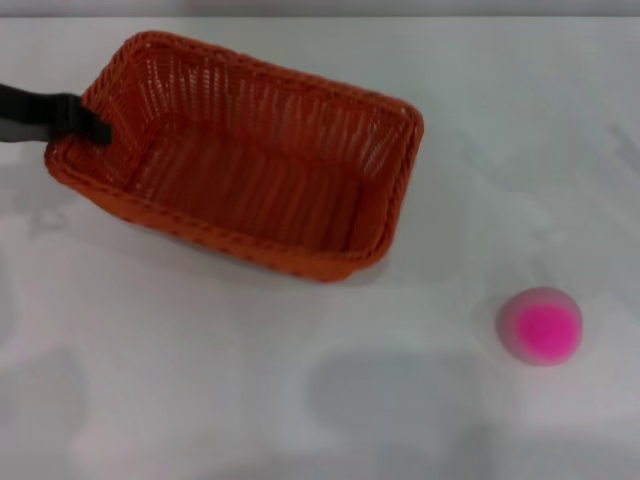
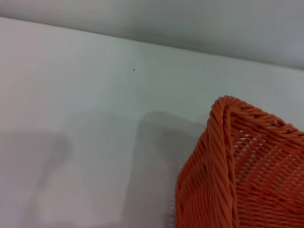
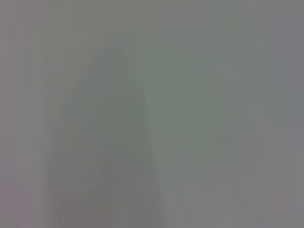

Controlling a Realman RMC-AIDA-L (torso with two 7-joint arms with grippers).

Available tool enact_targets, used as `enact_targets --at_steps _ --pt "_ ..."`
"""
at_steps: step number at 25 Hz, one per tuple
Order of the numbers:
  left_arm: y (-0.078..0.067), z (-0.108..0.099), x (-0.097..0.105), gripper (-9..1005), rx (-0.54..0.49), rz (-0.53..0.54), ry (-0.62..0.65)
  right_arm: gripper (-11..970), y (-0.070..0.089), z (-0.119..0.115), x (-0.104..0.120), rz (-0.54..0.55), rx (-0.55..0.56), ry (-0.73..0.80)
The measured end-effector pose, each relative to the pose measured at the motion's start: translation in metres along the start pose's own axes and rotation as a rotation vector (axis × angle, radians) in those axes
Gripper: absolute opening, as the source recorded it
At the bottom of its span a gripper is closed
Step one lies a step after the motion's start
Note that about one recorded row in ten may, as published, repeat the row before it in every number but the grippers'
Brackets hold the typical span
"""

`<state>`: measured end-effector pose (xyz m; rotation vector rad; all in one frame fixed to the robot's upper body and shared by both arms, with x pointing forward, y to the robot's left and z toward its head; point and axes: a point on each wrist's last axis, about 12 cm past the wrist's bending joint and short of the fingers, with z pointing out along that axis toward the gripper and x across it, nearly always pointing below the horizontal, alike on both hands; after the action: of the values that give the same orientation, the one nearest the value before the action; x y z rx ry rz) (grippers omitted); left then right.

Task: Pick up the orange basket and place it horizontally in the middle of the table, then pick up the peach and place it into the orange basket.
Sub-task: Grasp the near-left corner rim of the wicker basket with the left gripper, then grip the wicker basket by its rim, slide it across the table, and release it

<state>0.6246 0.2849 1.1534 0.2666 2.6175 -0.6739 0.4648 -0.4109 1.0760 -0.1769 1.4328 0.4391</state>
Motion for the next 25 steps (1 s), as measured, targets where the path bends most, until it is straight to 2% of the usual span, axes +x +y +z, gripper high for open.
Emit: enact_targets --at_steps 5,8,13,17,25 --pt "-0.008 0.001 -0.006 162 0.022 -0.106 -0.015 837 0.0 -0.001 0.001 -0.01 0.001 0.008" --pt "-0.014 0.005 -0.009 162 0.034 -0.133 -0.014 836 0.0 -0.002 0.002 -0.011 0.003 0.013" --pt "-0.034 0.018 -0.016 163 0.048 -0.166 0.005 836 0.0 -0.005 0.002 -0.025 -0.002 0.024" --pt "-0.049 0.031 -0.017 163 0.021 -0.177 0.033 836 0.0 -0.008 0.003 -0.032 -0.003 0.031" --pt "-0.048 0.043 -0.013 163 0.008 -0.277 0.041 835 0.001 -0.018 0.004 -0.038 0.005 0.038"
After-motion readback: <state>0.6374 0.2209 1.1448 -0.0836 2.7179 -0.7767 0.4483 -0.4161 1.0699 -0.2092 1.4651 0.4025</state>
